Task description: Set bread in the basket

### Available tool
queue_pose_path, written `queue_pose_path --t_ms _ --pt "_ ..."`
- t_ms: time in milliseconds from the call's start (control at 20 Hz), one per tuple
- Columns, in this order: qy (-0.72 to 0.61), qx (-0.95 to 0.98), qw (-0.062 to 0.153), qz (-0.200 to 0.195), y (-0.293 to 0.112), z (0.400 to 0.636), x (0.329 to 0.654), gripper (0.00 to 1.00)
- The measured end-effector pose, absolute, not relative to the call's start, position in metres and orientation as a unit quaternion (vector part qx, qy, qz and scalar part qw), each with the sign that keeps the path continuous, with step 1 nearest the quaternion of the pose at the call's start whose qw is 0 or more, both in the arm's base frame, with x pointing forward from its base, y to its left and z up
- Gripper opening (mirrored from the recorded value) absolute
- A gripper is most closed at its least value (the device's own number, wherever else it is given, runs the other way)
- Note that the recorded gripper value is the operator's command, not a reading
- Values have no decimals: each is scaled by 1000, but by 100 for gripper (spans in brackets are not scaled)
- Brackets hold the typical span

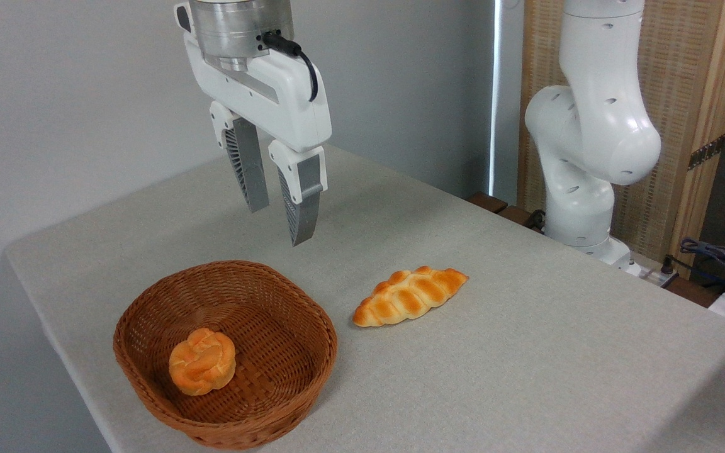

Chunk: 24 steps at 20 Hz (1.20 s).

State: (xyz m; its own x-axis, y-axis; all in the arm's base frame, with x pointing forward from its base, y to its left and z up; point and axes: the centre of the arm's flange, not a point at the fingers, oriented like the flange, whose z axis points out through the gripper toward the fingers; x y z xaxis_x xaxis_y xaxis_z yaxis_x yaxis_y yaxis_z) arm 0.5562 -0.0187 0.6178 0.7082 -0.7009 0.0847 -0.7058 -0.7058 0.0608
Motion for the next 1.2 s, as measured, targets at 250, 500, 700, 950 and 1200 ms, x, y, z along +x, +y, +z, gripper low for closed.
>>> queue_pose_path --t_ms 250,500,700,950,1200 --pt "-381 923 43 27 -18 618 556 100" --pt "-382 923 46 19 -20 614 555 100" --pt "-388 920 46 15 -27 612 556 100" --pt "-388 920 46 15 -28 612 556 100" --pt "-387 921 46 15 -27 612 556 100"
